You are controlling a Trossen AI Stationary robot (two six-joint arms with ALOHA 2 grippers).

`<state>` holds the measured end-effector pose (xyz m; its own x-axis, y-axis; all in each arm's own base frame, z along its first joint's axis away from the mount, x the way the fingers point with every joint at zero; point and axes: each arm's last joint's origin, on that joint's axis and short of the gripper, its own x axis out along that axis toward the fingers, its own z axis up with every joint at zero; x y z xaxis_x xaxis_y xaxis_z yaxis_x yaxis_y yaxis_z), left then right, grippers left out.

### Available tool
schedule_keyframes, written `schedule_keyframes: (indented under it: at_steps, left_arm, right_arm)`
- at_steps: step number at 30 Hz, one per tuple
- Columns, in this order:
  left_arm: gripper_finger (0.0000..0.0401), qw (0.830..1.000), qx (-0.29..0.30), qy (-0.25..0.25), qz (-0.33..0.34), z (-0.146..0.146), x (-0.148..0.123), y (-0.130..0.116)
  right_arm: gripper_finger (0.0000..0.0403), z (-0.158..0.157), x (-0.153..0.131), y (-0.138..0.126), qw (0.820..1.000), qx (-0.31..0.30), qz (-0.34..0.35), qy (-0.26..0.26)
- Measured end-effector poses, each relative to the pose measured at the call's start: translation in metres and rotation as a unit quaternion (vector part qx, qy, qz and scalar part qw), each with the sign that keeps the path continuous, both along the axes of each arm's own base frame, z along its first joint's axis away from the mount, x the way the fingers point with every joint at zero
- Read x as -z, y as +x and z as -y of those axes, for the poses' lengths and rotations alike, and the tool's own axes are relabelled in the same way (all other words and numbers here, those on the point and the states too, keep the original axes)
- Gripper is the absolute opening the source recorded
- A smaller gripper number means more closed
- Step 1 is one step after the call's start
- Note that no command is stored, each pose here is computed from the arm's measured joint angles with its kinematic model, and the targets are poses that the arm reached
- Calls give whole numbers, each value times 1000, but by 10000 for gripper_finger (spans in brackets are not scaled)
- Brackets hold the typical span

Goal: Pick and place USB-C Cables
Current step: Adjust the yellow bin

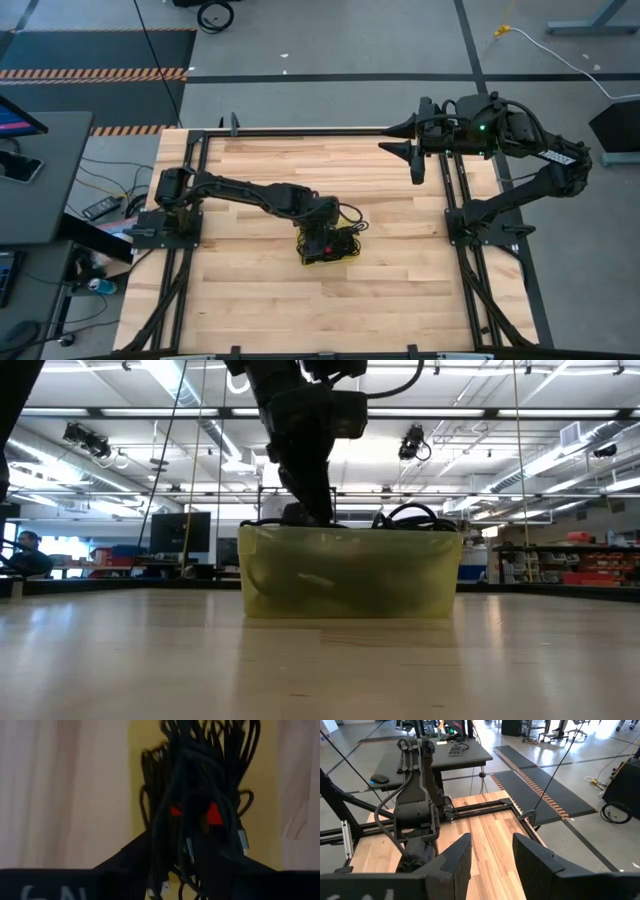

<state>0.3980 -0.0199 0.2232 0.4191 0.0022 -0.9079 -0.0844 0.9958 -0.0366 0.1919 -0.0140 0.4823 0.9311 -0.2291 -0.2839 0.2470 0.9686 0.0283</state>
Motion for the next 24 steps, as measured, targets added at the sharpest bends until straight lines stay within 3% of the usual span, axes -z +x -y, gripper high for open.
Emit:
schedule_keyframes:
  at_steps: [6,13,24]
  left_arm:
    - [149,999,-3,37,14,-18,-8,4]
    - [149,1000,-16,22,-4,-36,-7,1]
    - [149,1000,-1,22,-3,-25,-6,1]
  right_arm:
    - [149,0,0,0,1000,0,0,0]
    - [149,0,0,0,1000,-4,-1,1]
    - [149,0,0,0,1000,-5,-2,0]
